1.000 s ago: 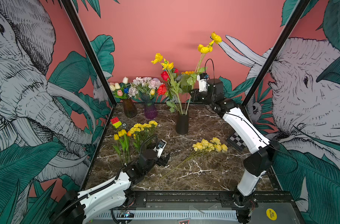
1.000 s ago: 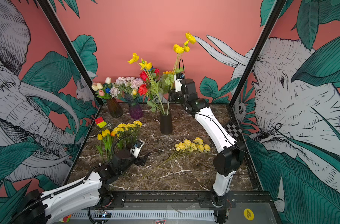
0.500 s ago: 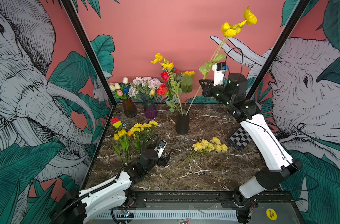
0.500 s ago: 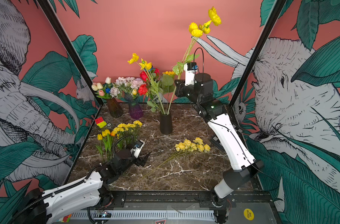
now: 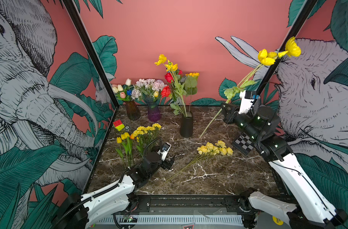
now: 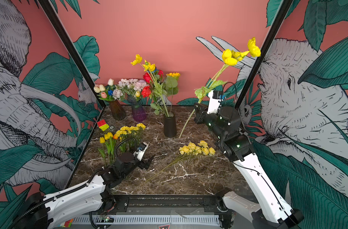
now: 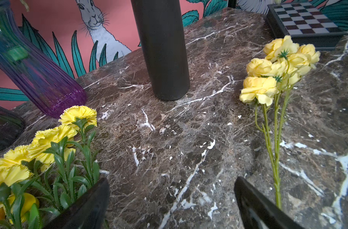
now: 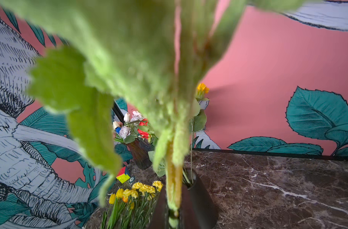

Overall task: Pick out yellow flowers from the vase
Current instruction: Pick up the flower from the vase.

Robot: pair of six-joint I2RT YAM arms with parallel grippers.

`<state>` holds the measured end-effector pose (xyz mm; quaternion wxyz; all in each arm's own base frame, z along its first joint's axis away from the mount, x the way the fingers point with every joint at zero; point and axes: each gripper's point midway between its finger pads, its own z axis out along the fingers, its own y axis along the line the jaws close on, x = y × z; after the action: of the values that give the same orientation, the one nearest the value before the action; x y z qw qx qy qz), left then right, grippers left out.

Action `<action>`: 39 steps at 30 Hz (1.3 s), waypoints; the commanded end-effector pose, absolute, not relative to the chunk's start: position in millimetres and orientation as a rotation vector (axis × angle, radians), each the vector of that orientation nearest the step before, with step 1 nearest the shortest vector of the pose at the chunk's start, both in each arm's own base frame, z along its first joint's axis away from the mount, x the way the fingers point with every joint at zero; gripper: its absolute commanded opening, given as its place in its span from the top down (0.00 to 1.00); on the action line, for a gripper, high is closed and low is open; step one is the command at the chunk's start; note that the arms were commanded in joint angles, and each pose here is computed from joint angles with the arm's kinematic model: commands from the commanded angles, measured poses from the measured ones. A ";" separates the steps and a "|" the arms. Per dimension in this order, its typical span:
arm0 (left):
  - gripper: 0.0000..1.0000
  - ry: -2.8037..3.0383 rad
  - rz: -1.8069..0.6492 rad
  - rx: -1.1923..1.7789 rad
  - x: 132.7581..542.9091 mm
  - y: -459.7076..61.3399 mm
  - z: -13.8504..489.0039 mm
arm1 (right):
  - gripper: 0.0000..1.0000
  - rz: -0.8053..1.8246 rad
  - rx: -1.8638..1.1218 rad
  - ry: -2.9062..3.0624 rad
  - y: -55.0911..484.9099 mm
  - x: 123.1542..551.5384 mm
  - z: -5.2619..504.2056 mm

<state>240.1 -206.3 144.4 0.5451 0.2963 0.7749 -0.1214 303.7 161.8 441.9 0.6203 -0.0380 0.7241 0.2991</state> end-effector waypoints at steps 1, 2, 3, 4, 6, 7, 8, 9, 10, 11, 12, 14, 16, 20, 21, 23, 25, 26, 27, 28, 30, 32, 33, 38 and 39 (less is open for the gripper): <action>0.01 1.772 -0.316 0.713 240.0 -211.4 160.5 | 1.00 0.730 -0.002 1.647 153.7 299.6 425.4; 0.01 1.763 -0.313 0.713 240.5 -211.5 163.0 | 1.00 0.742 0.008 1.662 153.6 297.1 416.2; 0.01 1.752 -0.316 0.712 240.7 -212.2 166.7 | 1.00 0.765 0.022 1.678 154.3 295.3 405.0; 0.01 1.750 -0.321 0.706 241.1 -212.8 169.5 | 1.00 0.789 0.035 1.683 155.2 293.5 396.2; 0.01 1.756 -0.353 0.704 240.4 -217.2 176.7 | 1.00 0.854 0.072 1.686 158.1 291.8 380.7; 0.02 1.758 -0.377 0.702 240.2 -220.7 182.1 | 1.00 0.895 0.086 1.688 161.7 291.4 373.8; 0.02 1.762 -0.401 0.704 239.9 -224.7 186.2 | 1.00 0.921 0.092 1.699 164.5 291.3 366.5; 0.03 1.763 -0.429 0.711 239.5 -230.0 192.9 | 1.00 0.945 0.099 1.716 167.7 291.6 358.5; 0.03 1.762 -0.462 0.716 239.3 -236.2 200.8 | 1.00 0.967 0.103 1.729 170.6 291.2 351.4; 0.05 1.764 -0.491 0.722 238.6 -241.4 206.0 | 1.00 0.983 0.112 1.738 172.4 291.3 344.6; 0.06 1.760 -0.530 0.727 238.1 -248.3 213.4 | 1.00 1.009 0.122 1.738 175.0 291.3 338.6; 0.08 1.747 -0.619 0.755 234.8 -264.2 227.6 | 1.00 1.035 0.132 1.744 177.9 290.4 330.4; 0.10 1.744 -0.710 0.787 230.3 -281.5 239.6 | 1.00 1.058 0.141 1.751 183.0 289.0 321.1; 0.11 1.707 -0.783 0.932 211.0 -317.9 255.1 | 1.00 1.104 0.136 1.741 196.6 285.4 309.0; 0.12 1.685 -0.781 0.979 204.5 -326.8 258.3 | 1.00 1.115 0.135 1.738 199.8 284.4 306.5; 0.12 1.647 -0.769 1.048 195.4 -339.8 262.0 | 1.00 1.145 0.131 1.730 206.5 282.2 303.7; 0.13 1.659 -0.773 1.066 196.8 -346.7 262.2 | 1.00 1.173 0.119 1.725 214.4 279.1 301.8; 0.15 1.671 -0.765 1.066 199.0 -348.3 261.2 | 1.00 1.182 0.110 1.727 218.5 277.1 300.6; 0.17 1.682 -0.755 1.070 201.2 -350.1 260.2 | 1.00 1.190 0.106 1.728 222.6 275.3 299.6; 0.18 1.694 -0.747 1.079 202.6 -351.8 258.1 | 1.00 1.197 0.099 1.733 226.6 273.4 296.8; 0.22 1.714 -0.736 1.091 205.3 -355.3 254.8 | 1.00 1.215 0.088 1.738 233.8 269.9 293.9; 0.25 1.735 -0.727 1.101 207.3 -357.6 250.9 | 1.00 1.229 0.078 1.740 239.7 266.7 290.6; 0.26 1.750 -0.714 1.101 209.3 -357.8 248.0 | 1.00 1.233 0.073 1.741 242.2 265.1 289.8; 0.41 1.794 -0.677 1.110 213.9 -358.2 240.6 | 1.00 1.251 0.071 1.761 248.8 257.4 281.0; 0.44 1.797 -0.689 1.122 212.3 -359.9 240.8 | 1.00 1.253 0.067 1.763 249.7 255.3 279.8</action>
<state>212.4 -360.1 232.3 0.4443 0.4465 0.7239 -0.2814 257.8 249.1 266.1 0.4535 0.0212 0.7426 0.4924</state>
